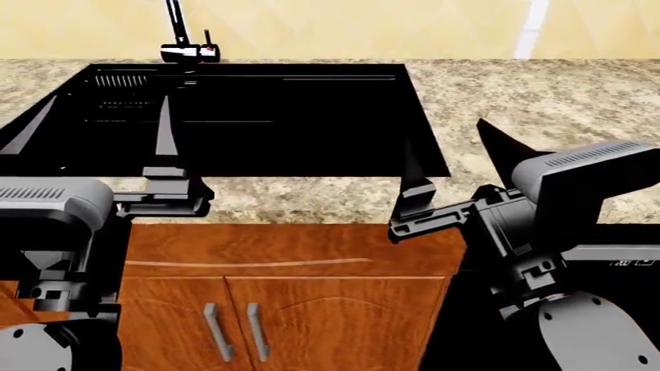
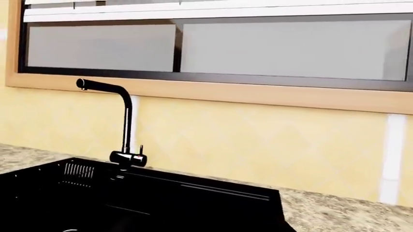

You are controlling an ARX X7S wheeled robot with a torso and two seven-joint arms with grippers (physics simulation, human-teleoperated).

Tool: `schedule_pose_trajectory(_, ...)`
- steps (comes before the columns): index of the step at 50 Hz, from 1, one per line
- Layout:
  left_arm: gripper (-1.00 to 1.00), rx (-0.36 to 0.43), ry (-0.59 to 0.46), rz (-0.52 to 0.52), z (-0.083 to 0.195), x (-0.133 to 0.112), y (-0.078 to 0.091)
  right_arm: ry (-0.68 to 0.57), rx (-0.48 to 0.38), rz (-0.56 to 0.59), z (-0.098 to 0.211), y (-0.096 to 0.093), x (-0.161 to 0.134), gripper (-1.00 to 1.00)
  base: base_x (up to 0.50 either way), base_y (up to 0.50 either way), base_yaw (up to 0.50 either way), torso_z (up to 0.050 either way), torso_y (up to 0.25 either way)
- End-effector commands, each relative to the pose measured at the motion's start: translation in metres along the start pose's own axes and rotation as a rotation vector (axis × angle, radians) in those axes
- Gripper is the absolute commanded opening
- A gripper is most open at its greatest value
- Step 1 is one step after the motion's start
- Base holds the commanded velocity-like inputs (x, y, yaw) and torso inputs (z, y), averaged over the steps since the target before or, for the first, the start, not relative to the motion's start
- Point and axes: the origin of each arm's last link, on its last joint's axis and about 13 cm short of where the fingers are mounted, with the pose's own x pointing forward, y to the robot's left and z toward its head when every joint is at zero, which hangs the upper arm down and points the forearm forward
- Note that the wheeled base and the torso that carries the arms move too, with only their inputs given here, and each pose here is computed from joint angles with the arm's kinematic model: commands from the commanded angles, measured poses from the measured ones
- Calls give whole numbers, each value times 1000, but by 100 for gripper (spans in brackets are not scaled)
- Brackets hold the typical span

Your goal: Place the eggs and milk next to the bowl.

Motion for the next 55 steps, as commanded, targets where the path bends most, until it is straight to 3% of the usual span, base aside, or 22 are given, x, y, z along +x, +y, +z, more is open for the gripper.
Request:
schedule_pose_trajectory(1, 100, 1, -2, 1, 1, 0, 0, -7, 1, 0, 1, 0, -1, 100, 0, 500, 0, 0, 0)
schedule_pose_trajectory(55, 100, 1, -6, -4, 2, -1, 0, -21, -9, 10, 4, 2, -4, 100, 0, 500, 0, 0, 0)
